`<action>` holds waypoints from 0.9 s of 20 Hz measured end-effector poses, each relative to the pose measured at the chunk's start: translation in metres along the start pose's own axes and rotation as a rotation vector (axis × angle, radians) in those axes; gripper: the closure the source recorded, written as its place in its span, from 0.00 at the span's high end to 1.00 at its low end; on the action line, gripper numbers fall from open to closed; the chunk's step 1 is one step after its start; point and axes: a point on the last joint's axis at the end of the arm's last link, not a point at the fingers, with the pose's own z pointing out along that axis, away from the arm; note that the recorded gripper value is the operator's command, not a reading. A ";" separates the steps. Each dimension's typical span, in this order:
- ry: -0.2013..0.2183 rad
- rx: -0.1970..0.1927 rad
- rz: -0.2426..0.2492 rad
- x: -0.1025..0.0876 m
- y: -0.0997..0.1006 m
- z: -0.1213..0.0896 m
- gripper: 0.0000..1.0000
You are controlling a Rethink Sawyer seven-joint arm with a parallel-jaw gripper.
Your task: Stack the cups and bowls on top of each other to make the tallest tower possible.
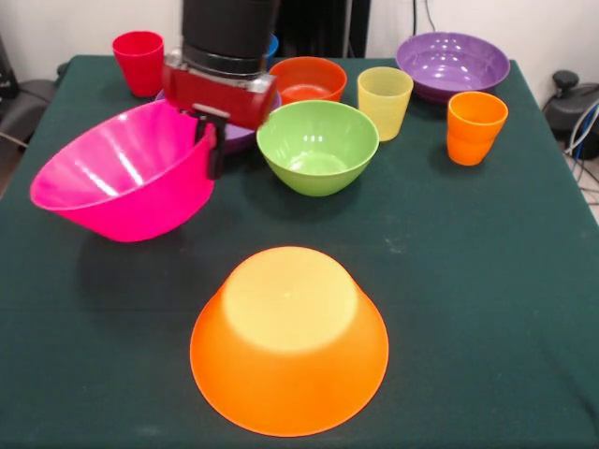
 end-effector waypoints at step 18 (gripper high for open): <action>0.031 0.144 -0.060 -0.094 0.136 -0.054 0.00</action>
